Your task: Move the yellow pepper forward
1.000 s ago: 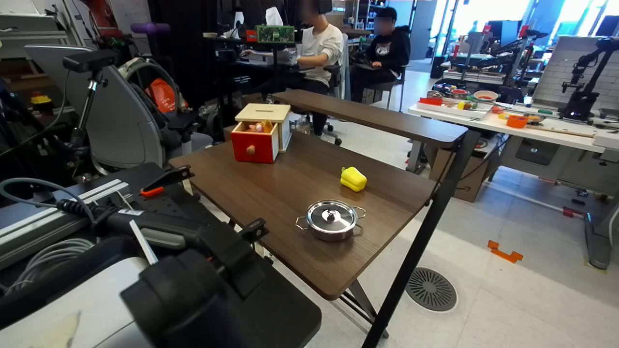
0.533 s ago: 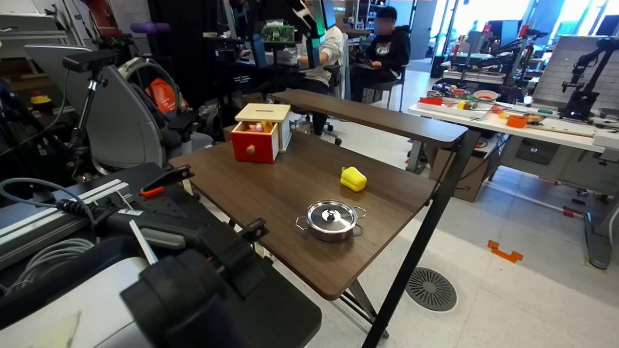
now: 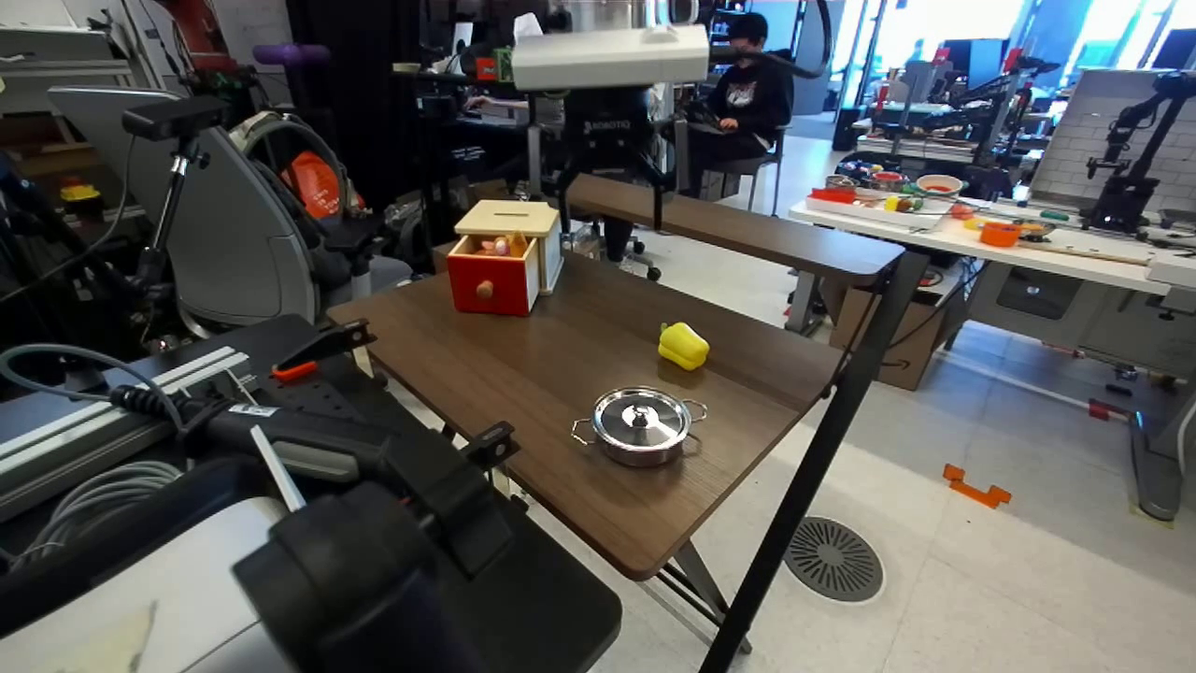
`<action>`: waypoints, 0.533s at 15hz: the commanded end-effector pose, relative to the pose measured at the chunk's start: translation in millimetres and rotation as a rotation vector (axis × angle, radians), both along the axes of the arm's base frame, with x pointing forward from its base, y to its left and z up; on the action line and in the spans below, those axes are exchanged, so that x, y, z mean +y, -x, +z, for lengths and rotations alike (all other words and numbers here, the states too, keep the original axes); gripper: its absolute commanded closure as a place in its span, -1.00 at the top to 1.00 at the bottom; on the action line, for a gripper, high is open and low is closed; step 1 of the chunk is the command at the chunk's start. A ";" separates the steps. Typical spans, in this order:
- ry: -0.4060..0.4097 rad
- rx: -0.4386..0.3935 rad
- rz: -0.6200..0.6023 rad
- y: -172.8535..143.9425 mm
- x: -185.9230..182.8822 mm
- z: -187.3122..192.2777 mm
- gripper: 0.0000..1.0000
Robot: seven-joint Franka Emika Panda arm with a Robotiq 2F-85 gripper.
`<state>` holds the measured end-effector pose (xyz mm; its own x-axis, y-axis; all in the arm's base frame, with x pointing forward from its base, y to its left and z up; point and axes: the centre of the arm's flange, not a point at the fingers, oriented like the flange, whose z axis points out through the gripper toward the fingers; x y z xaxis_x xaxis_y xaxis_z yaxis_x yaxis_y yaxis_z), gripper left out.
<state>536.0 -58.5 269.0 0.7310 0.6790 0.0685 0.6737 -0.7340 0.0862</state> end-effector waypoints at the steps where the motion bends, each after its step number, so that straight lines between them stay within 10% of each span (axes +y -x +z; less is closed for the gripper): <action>1: 0.055 0.050 0.108 -62.0 -10.2 -41.3 1.00; 8: 0.101 0.131 0.187 -111.7 -15.8 -107.1 1.00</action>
<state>613.7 -68.5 178.8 0.6174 0.7843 -0.0609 0.7863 -0.6130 0.0779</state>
